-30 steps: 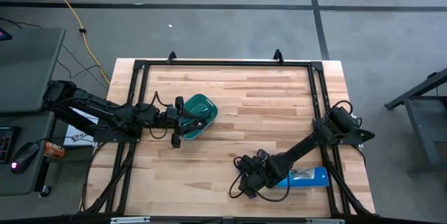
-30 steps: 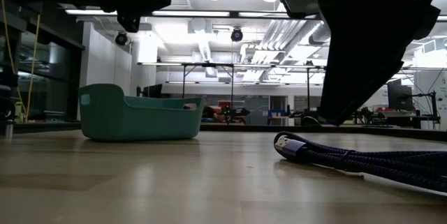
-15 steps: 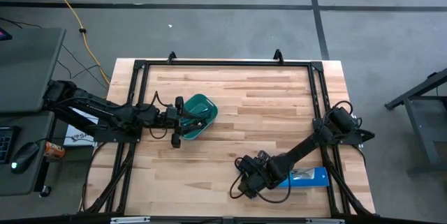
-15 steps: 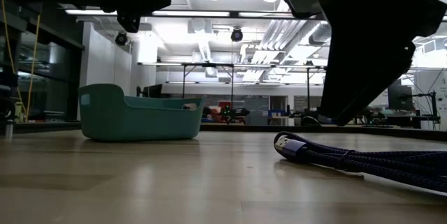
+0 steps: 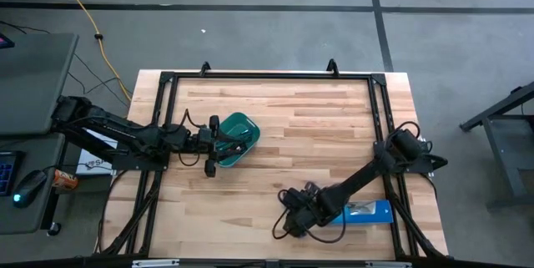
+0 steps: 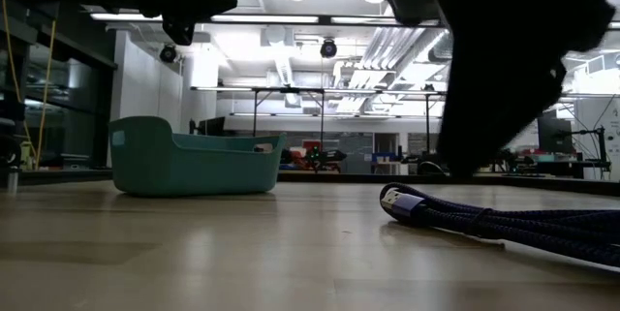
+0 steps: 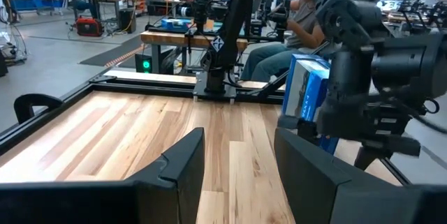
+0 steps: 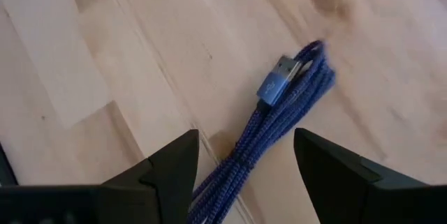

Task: Pick and place USB-C Cables
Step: Put the dark blue charger cable into the bin

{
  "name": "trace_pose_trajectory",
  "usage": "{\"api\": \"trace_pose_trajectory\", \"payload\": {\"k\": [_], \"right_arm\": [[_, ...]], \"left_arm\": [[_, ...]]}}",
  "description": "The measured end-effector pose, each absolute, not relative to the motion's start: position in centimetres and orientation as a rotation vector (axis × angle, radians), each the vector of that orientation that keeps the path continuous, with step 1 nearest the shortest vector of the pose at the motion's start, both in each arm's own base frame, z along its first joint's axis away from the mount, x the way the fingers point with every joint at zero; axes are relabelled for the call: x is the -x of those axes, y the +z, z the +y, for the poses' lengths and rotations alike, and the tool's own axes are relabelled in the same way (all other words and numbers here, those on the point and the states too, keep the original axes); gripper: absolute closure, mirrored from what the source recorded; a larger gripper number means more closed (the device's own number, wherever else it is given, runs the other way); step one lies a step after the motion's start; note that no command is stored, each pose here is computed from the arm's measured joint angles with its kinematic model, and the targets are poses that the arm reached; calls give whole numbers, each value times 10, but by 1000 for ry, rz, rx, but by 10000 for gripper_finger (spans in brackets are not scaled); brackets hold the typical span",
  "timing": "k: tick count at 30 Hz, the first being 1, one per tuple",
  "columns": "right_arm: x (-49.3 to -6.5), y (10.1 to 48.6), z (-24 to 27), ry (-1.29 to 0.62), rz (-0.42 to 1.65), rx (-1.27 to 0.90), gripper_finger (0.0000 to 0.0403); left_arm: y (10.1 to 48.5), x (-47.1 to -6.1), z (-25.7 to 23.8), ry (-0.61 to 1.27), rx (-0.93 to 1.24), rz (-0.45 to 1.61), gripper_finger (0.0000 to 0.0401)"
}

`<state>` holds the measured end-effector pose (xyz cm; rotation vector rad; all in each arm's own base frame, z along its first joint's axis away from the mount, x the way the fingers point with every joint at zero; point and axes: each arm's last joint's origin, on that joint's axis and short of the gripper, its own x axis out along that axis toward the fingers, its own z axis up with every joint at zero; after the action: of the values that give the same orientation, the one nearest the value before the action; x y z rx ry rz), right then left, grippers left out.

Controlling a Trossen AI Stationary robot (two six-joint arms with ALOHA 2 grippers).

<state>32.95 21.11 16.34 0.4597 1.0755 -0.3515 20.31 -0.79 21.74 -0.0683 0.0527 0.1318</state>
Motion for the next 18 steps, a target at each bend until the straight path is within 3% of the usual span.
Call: {"api": "trace_pose_trajectory", "payload": {"k": [5, 18], "right_arm": [[-334, 137, 213, -334, 1172, -461, 176], [-334, 132, 215, -339, 1166, -424, 176]], "left_arm": [[217, -203, -8, 132, 68, 56, 247], [217, -203, -8, 132, 70, 57, 247]]}}
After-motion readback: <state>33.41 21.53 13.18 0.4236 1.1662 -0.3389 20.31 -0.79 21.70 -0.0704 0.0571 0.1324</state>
